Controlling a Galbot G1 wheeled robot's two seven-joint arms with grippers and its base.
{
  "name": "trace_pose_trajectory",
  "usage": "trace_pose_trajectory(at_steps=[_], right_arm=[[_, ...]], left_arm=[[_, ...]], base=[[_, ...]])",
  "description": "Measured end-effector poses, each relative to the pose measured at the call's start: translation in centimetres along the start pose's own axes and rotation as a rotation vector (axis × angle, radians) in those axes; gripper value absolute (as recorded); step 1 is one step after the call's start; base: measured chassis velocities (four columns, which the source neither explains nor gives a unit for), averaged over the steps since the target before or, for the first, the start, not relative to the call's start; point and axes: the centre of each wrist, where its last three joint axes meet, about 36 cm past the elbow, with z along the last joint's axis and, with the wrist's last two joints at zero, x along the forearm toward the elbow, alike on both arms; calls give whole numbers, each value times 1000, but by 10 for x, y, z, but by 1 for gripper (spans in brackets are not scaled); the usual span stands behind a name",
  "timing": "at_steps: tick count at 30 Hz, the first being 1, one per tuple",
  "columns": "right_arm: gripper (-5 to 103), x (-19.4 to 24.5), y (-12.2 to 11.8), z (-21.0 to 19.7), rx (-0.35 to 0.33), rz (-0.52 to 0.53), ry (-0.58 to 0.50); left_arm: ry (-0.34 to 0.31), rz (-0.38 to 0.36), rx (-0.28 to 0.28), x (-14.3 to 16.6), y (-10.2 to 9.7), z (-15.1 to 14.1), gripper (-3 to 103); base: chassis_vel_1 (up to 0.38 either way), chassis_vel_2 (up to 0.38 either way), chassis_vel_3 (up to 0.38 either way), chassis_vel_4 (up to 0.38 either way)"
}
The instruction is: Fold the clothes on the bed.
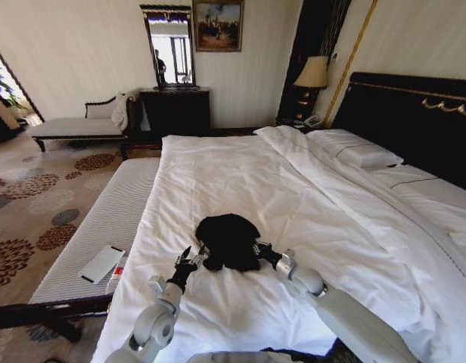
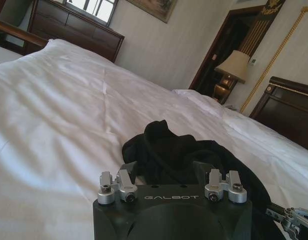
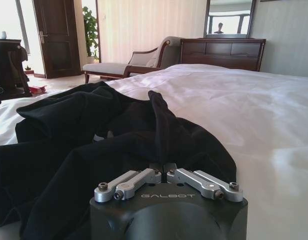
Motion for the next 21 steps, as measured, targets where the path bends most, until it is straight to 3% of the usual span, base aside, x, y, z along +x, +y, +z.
trace_pose_trajectory(at_steps=[21], right_arm=[[0, 0, 3, 2, -1, -3, 13]], left_arm=[[-11, 8, 55, -33, -3, 11, 55]], base=[[0, 0, 0, 0]])
